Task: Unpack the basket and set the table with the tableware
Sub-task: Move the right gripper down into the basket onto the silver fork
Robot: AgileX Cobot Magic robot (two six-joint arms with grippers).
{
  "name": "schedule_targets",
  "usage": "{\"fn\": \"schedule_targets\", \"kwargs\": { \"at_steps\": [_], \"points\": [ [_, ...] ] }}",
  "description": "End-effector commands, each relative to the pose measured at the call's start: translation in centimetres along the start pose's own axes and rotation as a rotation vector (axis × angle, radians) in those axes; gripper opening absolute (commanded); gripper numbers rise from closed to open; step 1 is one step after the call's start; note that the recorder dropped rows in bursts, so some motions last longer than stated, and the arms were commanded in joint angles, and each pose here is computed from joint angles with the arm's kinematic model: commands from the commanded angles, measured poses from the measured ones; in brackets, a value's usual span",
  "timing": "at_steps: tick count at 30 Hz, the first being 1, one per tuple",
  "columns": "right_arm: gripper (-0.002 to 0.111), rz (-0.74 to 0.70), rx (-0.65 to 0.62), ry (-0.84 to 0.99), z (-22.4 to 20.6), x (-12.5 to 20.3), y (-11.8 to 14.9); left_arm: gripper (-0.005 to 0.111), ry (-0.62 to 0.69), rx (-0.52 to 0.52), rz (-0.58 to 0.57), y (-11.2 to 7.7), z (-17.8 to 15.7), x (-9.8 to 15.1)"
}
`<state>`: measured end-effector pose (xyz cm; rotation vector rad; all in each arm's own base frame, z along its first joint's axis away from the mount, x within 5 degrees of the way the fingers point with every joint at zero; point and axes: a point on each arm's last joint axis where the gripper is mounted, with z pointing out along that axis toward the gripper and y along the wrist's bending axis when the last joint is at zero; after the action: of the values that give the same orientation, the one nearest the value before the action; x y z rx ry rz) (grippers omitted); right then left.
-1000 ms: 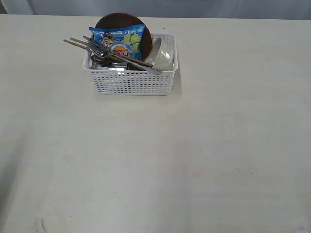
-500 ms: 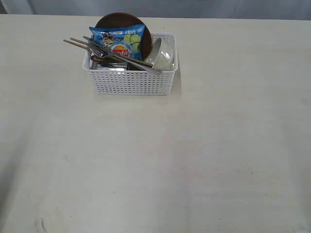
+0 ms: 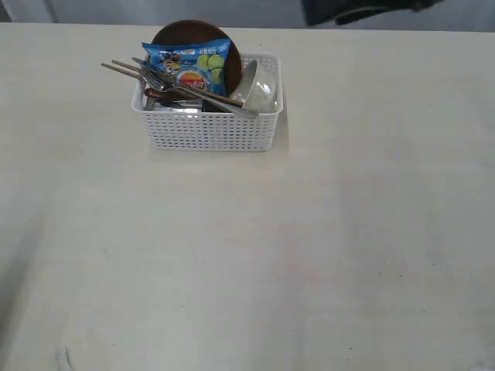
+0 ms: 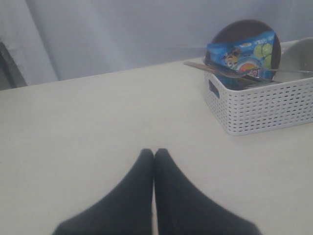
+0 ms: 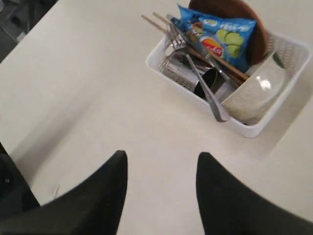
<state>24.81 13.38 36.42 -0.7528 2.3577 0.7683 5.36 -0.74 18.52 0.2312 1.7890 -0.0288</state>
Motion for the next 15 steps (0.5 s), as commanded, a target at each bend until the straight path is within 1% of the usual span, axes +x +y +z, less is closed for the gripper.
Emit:
{"fn": "schedule_targets", "kwargs": {
  "at_steps": [1,5,9,15],
  "points": [
    [0.044,-0.067,0.021,0.058,4.8,-0.9,0.5,0.0,-0.002,0.01,-0.008,-0.1,0.0,0.1],
    [0.044,-0.124,0.048,0.122,8.7,-2.4,0.7,0.0,-0.002,0.01,-0.008,-0.1,0.0,0.1],
    [0.044,-0.174,0.047,0.156,12.4,-4.1,1.0,0.0,-0.002,0.01,-0.008,-0.1,0.0,0.1],
    [0.044,-0.249,0.077,0.219,17.6,-5.3,0.5,0.0,-0.002,0.01,-0.008,-0.1,0.0,0.1]
  ]
}}
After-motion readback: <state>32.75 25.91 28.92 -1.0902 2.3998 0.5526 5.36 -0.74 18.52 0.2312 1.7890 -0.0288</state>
